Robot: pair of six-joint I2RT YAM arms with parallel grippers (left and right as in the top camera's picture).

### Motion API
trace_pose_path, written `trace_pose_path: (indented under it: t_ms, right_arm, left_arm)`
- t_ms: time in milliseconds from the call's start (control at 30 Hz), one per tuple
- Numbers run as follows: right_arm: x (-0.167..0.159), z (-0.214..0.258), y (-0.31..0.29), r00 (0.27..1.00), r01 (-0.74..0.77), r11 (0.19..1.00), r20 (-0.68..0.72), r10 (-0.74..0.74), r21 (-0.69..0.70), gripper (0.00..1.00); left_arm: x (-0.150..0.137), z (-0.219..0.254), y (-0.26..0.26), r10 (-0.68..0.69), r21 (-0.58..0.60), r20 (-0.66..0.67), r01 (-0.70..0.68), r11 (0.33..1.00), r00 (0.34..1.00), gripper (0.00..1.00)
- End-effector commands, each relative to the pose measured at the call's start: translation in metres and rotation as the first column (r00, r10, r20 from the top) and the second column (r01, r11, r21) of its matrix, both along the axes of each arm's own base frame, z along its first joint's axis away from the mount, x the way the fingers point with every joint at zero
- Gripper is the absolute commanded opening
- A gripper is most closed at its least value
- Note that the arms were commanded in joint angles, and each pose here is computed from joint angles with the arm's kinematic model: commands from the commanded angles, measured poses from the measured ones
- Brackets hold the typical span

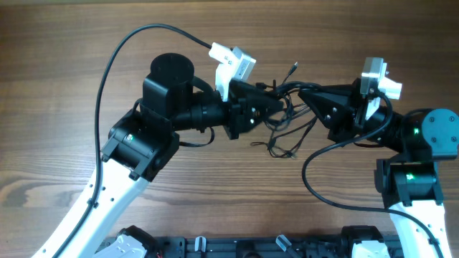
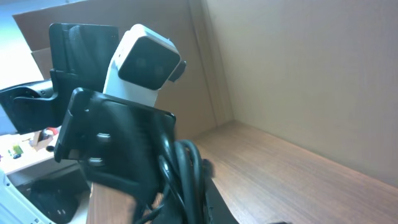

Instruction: Untangle cables

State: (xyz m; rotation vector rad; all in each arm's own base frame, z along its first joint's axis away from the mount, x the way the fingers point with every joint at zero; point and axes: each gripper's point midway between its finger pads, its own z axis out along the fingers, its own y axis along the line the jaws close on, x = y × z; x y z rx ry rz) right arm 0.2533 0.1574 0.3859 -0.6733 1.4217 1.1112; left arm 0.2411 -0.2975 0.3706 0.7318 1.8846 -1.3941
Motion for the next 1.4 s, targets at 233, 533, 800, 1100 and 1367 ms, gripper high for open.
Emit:
trace_pose_path:
  t_ms: [233, 533, 800, 1100, 1367]
  right_arm:
    - [0.012, -0.023, -0.005, 0.982, 0.061, 0.998, -0.178, -0.059, 0.008, 1.00]
    - [0.039, -0.065, -0.021, 0.913, 0.219, 0.974, -0.337, -0.228, -0.065, 1.00]
    - [0.069, -0.127, -0.064, 0.703, 0.471, 0.843, -0.467, -0.536, -0.258, 1.00]
    - [0.067, -0.162, -0.093, 0.531, 0.562, 0.724, -0.497, -0.686, -0.400, 1.00]
    - [0.057, -0.151, -0.065, 0.729, 0.412, 0.823, -0.401, -0.555, -0.391, 1.00]
  left_arm:
    - [0.015, 0.010, 0.001, 0.012, 0.047, 0.317, -0.028, 0.998, 0.948, 0.04]
    - [0.023, 0.033, 0.000, 0.068, -0.023, 0.372, -0.064, 0.998, 0.926, 0.04]
    - [0.005, 0.052, 0.006, 0.036, -0.060, 0.422, -0.011, 0.998, 0.906, 0.04]
    - [0.036, 0.060, 0.057, 0.188, -0.062, 0.430, -0.179, 0.982, 0.883, 0.04]
    - [0.043, 0.054, 0.066, 0.210, -0.048, 0.413, -0.209, 0.977, 0.886, 0.04]
